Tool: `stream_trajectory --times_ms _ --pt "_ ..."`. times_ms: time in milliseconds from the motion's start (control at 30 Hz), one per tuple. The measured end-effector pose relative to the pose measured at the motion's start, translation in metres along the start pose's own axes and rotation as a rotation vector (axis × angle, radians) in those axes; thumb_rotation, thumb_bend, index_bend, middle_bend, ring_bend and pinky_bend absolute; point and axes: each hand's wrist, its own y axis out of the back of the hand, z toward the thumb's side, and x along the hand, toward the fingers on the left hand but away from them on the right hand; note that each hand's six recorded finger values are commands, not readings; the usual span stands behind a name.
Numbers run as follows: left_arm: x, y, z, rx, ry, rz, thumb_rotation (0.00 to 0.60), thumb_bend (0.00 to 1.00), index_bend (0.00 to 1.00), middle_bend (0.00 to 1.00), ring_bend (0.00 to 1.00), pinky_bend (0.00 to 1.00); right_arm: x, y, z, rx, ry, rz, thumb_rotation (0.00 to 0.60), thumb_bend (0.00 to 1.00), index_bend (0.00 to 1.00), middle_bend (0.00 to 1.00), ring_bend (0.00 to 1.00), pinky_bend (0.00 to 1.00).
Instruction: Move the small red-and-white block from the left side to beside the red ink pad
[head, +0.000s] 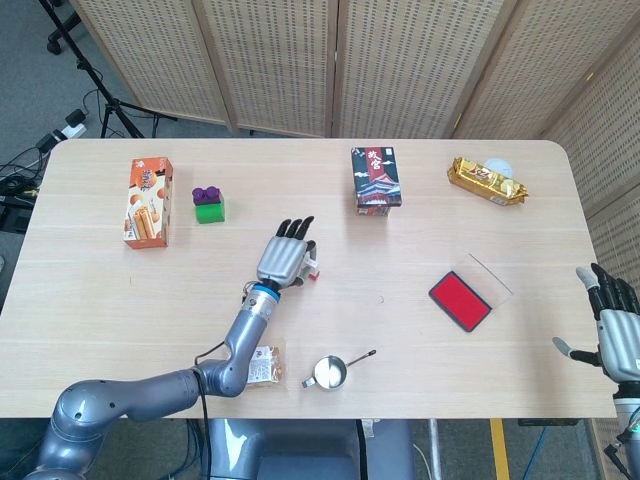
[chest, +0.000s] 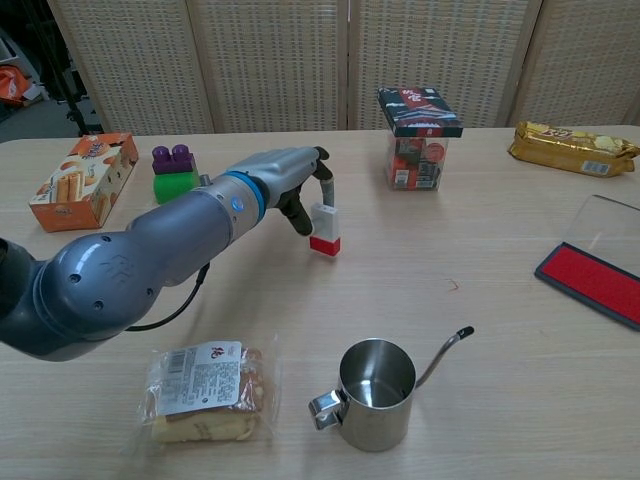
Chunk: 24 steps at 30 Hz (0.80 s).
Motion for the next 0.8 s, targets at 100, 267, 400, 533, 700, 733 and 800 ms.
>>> stream_trajectory --times_ms 100,267,400,533,700,733,800 --pt "0.0013 -0.0004 -0.0028 -0.005 0.003 0.007 0.600 0.43 0.57 0.00 0.00 0.00 -0.0006 0.0004 -0.0016 -0.005 -0.004 0.002 0.600 0.00 0.00 0.00 0.00 0.00" --pt "0.0013 -0.0027 -0.0043 0.010 0.003 0.001 0.600 0.40 0.57 0.00 0.00 0.00 -0.0023 0.0005 -0.0029 -0.011 -0.007 0.005 0.600 0.00 0.00 0.00 0.00 0.00" --pt "0.0007 -0.0067 -0.0054 0.027 0.008 -0.006 0.600 0.40 0.56 0.00 0.00 0.00 -0.0028 0.0002 -0.0032 -0.014 -0.008 0.008 0.600 0.00 0.00 0.00 0.00 0.00" --pt "0.0006 -0.0084 -0.0053 0.034 0.008 -0.011 0.600 0.37 0.42 0.00 0.00 0.00 -0.0028 0.0012 -0.0035 -0.015 -0.008 0.004 0.600 0.00 0.00 0.00 0.00 0.00" --pt "-0.0012 -0.0076 -0.0055 0.036 0.003 -0.014 0.600 0.35 0.26 0.00 0.00 0.00 -0.0031 0.0021 -0.0044 -0.017 -0.011 0.001 0.600 0.00 0.00 0.00 0.00 0.00" --pt "-0.0016 -0.0071 -0.0058 0.037 0.002 -0.014 0.600 0.34 0.23 0.00 0.00 0.00 -0.0031 0.0022 -0.0044 -0.016 -0.011 0.000 0.600 0.00 0.00 0.00 0.00 0.00" --pt "-0.0025 -0.0057 -0.0067 0.041 0.001 -0.014 0.600 0.33 0.21 0.00 0.00 0.00 -0.0031 0.0023 -0.0043 -0.017 -0.011 0.000 0.600 0.00 0.00 0.00 0.00 0.00"
